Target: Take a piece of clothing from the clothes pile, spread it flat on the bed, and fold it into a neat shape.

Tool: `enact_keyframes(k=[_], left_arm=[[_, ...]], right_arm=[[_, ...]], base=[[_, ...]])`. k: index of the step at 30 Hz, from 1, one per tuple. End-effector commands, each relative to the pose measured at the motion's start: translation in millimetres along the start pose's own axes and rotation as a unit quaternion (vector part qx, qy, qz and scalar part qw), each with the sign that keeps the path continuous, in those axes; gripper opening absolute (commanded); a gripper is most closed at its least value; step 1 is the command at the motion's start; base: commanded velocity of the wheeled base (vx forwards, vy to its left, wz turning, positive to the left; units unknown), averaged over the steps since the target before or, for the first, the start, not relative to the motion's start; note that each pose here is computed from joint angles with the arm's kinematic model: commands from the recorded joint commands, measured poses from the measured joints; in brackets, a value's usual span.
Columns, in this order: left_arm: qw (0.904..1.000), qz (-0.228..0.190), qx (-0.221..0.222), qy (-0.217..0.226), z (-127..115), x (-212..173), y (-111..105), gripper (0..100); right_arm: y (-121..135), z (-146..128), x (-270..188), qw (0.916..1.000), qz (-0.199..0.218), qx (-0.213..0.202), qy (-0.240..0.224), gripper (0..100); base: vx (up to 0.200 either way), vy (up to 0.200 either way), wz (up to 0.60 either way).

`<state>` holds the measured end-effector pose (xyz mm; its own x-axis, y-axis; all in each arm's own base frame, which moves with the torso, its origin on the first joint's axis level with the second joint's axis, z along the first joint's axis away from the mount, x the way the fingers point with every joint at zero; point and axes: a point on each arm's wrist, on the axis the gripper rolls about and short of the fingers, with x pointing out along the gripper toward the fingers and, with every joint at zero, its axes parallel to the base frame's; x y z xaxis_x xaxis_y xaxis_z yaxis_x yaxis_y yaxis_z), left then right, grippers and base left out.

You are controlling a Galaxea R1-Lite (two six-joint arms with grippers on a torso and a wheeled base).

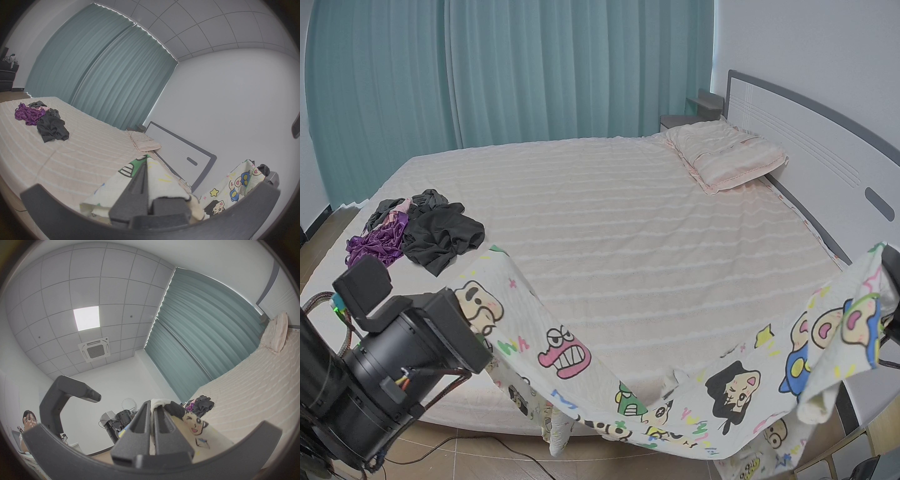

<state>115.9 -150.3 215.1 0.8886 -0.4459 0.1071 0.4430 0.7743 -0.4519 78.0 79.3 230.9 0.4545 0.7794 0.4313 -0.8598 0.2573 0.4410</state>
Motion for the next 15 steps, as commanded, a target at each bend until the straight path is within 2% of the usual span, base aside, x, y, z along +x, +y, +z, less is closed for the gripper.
enact_keyframes(k=[1,8,12,13,14,15], left_arm=[[0.9997,-0.011,-0.012,-0.021,13,-11,0,0],[0.9997,0.002,-0.007,-0.022,12,-10,1,0],[0.9988,0.032,0.024,0.028,-2,-5,8,0],[0.9988,0.032,0.024,0.028,-2,-5,8,0],[0.9983,0.042,0.025,0.033,-3,-2,10,0],[0.998,0.049,0.024,0.032,-3,0,12,0]], right_arm=[[8,6,-7,0.9997,0.018,-0.004,-0.016,0],[-1,1,-1,1.0,-0.005,-0.002,-0.003,0],[-34,1,14,0.9962,-0.086,-0.012,0.001,0],[-34,1,14,0.9962,-0.086,-0.012,0.001,0],[-49,7,21,0.9939,-0.108,-0.022,-0.001,0],[-54,10,24,0.9934,-0.112,-0.025,-0.002,0]], base=[[0.0,0.0,0.0],[0.0,0.0,0.0],[0.0,0.0,0.0],[0.0,0.0,0.0],[0.0,0.0,0.0],[0.0,0.0,0.0]])
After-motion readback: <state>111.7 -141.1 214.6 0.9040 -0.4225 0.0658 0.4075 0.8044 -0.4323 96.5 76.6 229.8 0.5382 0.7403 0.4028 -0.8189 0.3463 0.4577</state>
